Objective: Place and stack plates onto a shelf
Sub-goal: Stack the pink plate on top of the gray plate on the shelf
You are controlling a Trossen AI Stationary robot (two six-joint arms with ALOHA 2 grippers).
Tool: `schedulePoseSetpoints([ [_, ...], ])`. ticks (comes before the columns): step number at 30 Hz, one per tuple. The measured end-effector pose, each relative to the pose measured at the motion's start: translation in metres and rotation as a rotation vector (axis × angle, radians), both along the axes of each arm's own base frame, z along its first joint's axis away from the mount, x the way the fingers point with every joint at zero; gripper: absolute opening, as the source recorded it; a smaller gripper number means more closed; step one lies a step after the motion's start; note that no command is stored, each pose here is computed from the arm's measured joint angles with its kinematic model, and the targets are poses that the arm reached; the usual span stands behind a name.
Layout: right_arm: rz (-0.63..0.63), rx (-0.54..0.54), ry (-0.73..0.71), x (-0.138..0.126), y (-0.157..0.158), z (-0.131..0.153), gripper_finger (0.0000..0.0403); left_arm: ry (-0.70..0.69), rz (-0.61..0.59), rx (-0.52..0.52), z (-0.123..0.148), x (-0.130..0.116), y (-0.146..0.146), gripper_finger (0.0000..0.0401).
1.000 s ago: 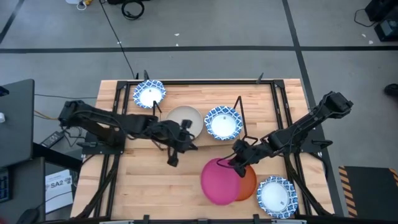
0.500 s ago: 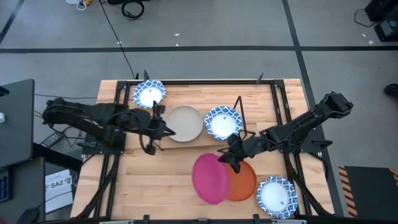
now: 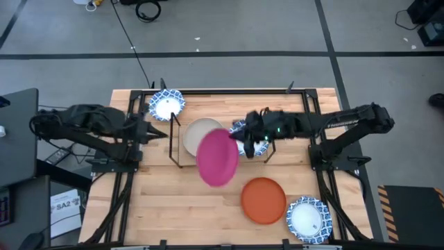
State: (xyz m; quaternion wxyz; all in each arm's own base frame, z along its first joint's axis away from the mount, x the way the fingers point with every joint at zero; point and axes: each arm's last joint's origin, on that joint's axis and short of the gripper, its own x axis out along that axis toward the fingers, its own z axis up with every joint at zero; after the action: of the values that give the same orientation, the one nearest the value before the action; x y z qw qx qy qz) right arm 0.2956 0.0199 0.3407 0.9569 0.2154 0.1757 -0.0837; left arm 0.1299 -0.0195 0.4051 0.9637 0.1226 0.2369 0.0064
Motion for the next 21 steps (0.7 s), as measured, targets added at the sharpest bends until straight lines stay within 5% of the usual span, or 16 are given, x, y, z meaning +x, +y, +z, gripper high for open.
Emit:
schedulePoseSetpoints([
  [11, -0.223, -0.065, -0.031, -0.005, -0.078, 0.018, 0.0015, -0.035, 0.085, 0.037, 0.003, -0.037, 0.010, 0.0007],
  [21, -0.327, -0.063, -0.051, -0.006, -0.116, 0.015, 0.0015, -0.029, 0.116, 0.035, 0.002, -0.043, 0.012, 0.0007],
])
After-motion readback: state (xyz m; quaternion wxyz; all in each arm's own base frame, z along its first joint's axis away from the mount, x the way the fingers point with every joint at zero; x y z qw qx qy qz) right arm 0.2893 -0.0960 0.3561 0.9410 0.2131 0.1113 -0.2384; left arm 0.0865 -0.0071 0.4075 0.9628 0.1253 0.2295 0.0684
